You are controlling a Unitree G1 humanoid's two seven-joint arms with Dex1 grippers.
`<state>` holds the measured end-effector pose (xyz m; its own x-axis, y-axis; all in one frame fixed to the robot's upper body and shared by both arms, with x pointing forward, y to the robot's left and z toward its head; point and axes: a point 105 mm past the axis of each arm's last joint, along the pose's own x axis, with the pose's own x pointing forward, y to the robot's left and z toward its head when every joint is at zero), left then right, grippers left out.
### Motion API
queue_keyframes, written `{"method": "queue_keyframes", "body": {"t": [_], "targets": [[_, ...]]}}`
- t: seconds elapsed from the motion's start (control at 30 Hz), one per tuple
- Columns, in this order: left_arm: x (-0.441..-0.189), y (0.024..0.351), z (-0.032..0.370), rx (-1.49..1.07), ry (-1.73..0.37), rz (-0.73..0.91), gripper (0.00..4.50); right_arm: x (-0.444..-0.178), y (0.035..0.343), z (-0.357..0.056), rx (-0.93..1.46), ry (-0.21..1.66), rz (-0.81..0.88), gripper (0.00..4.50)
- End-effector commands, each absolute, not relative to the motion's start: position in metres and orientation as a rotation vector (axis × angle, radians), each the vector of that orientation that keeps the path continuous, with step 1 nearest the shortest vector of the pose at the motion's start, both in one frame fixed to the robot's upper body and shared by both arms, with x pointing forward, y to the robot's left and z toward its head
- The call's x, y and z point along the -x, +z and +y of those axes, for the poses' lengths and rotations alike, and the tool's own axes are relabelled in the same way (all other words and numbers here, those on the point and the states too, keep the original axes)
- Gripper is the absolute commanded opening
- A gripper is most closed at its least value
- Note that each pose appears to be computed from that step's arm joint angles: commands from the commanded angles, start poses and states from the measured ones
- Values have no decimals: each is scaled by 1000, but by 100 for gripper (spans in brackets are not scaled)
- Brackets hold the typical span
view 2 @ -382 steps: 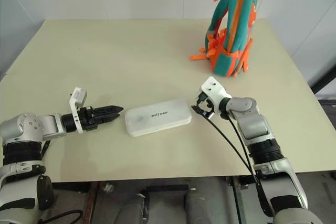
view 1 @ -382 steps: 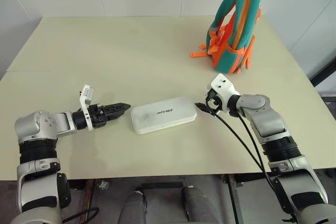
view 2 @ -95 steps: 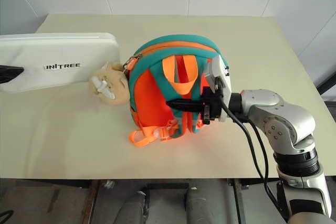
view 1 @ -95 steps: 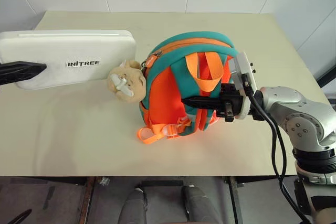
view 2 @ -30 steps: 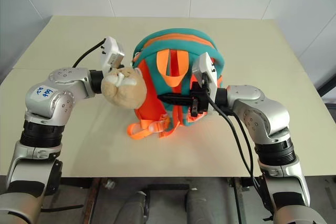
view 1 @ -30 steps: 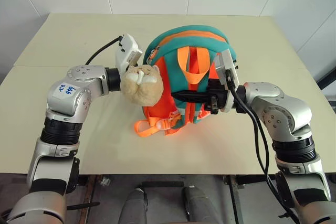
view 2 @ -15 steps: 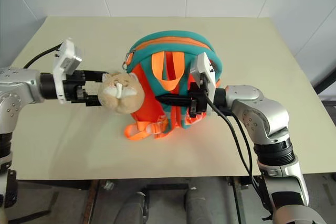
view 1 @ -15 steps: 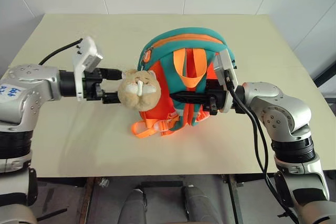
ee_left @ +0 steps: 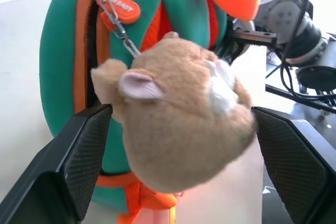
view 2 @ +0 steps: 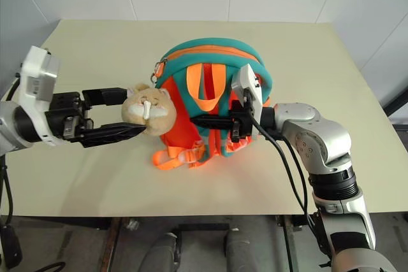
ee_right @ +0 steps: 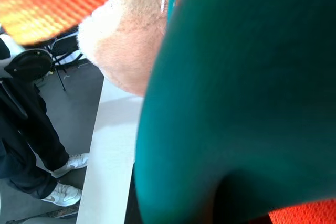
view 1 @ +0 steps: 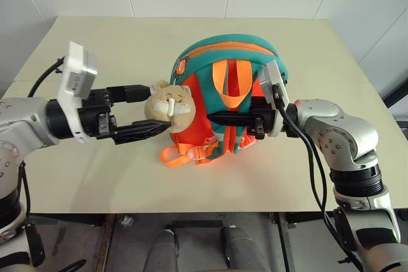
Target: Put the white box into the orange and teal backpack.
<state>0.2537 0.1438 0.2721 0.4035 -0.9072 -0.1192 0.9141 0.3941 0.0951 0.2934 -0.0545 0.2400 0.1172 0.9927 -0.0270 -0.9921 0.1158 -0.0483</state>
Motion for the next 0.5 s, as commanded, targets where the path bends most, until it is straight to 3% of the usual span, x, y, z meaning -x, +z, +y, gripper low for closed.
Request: {"method": "queue_keyframes", "body": {"t": [0.03, 0.3, 0.5], "targets": [[-264, 278, 137, -168, -1107, 23, 390, -288, 253, -55, 86, 1469, -85, 0], [-269, 286, 147, -126, -1071, 80, 165, -284, 261, -59, 1, 1437, -208, 0], [-277, 304, 161, -80, -1021, 71, 59, -277, 270, -65, -65, 1422, -333, 0]]}}
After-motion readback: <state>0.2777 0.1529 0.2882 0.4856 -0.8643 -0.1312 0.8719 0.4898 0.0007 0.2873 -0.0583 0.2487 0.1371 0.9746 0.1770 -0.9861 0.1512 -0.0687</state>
